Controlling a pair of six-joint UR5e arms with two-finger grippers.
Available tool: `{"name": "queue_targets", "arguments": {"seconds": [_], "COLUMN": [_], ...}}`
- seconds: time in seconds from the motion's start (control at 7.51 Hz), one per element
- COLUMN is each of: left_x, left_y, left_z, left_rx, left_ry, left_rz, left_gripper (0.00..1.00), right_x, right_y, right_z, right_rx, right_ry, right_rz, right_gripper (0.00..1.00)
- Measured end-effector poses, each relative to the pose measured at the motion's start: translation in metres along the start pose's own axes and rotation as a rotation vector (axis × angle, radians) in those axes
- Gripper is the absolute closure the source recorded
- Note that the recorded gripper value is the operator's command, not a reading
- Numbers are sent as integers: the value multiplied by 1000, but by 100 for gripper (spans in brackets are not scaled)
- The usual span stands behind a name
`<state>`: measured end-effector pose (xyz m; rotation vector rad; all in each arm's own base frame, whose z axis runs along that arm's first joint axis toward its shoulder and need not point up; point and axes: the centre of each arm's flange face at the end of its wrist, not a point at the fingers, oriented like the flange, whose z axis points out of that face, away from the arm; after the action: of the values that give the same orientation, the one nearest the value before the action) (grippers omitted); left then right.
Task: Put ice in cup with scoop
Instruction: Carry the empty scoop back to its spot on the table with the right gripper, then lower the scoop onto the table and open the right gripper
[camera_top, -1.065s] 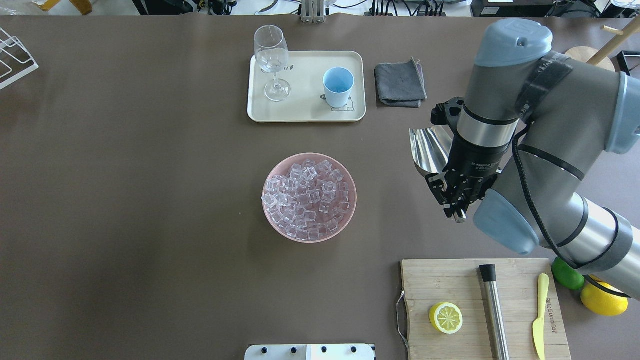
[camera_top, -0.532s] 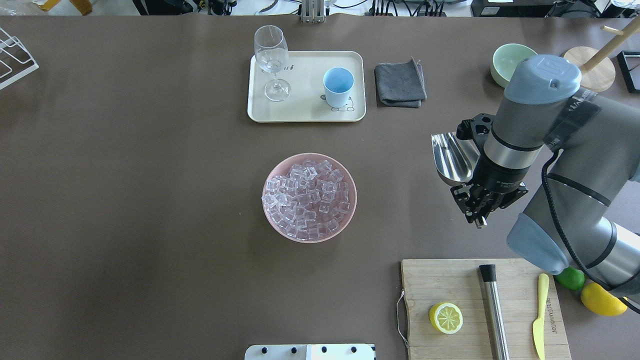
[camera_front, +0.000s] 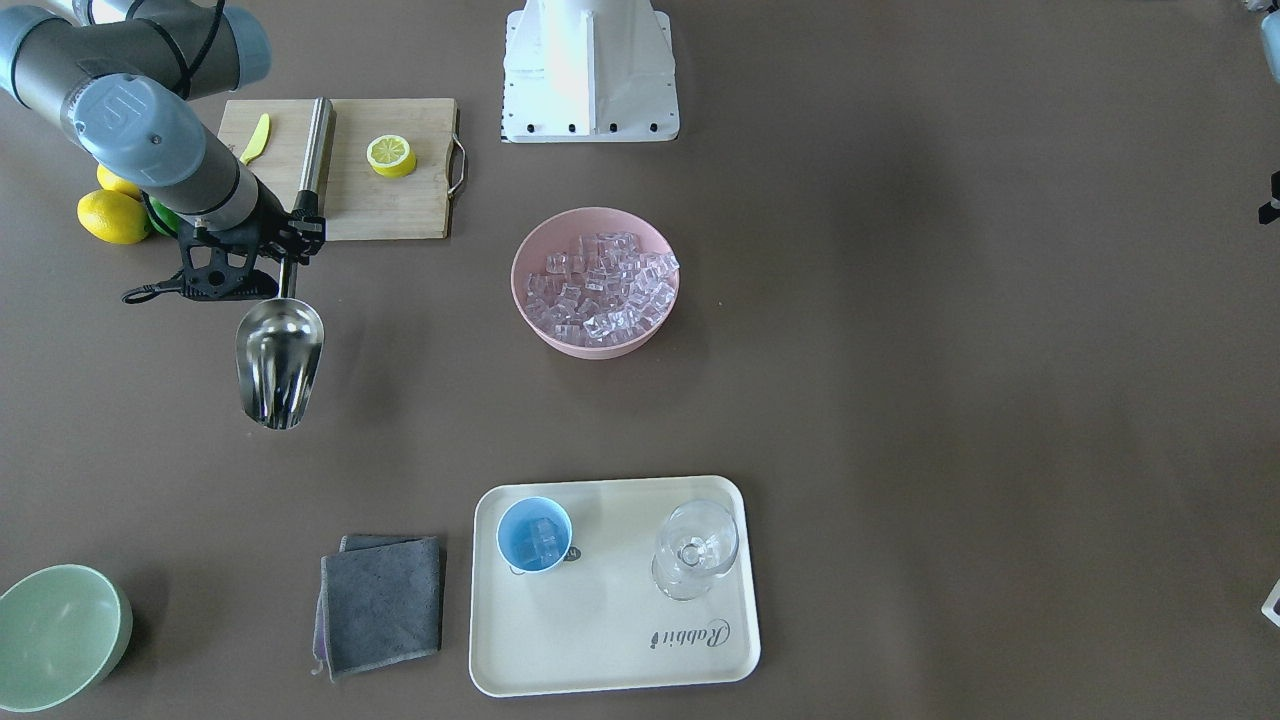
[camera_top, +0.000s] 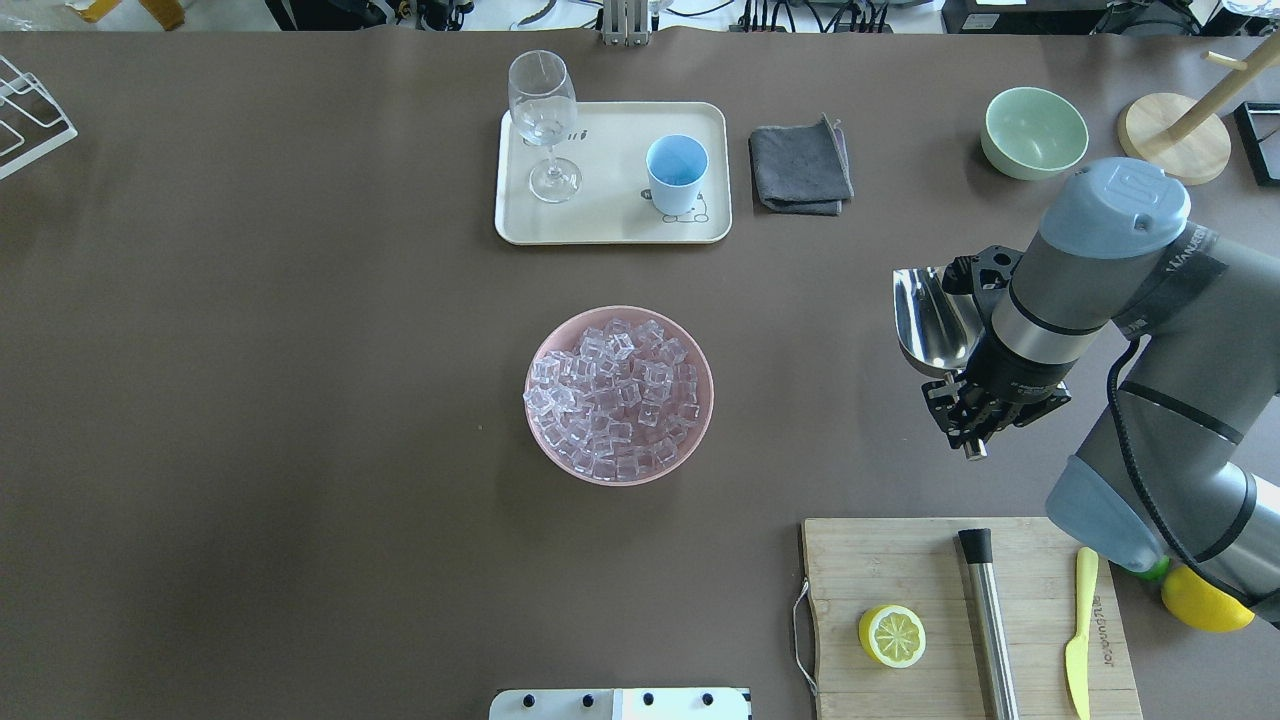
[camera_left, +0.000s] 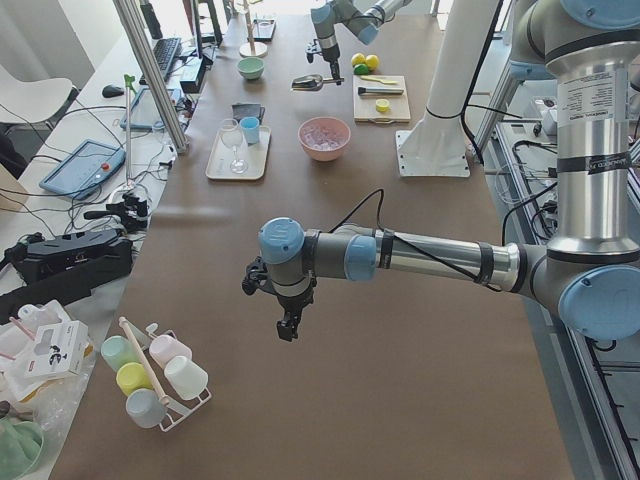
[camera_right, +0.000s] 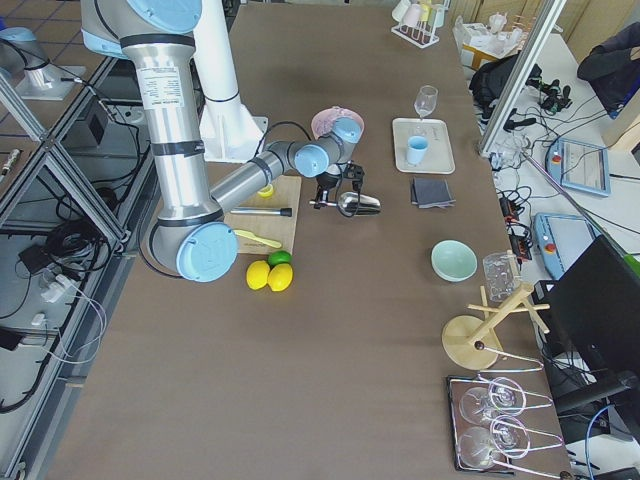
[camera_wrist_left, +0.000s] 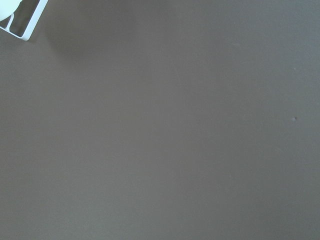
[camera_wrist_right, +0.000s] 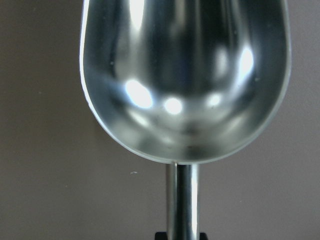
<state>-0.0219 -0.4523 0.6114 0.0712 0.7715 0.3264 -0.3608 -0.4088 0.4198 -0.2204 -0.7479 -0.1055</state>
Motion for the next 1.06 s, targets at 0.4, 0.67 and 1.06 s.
{"name": "queue_targets", "arguments": {"seconds": [0.4, 0.67, 1.06], "left_x": [1, 1, 2], "left_y": [-1, -1, -1], "left_z": [-1, -1, -2], "left_rx": [-10, -10, -9], "left_ry": [2, 3, 3], "left_rz": [-10, -10, -9], "left_gripper": [2, 2, 2], "right_x": [-7, -12, -15], "right_y": [5, 9, 10], "right_z": [23, 31, 32], "right_rx": [-8, -21, -26], "right_ry": [-18, -17, -19], "right_rz": [25, 25, 25], "right_gripper": [100, 100, 100]}}
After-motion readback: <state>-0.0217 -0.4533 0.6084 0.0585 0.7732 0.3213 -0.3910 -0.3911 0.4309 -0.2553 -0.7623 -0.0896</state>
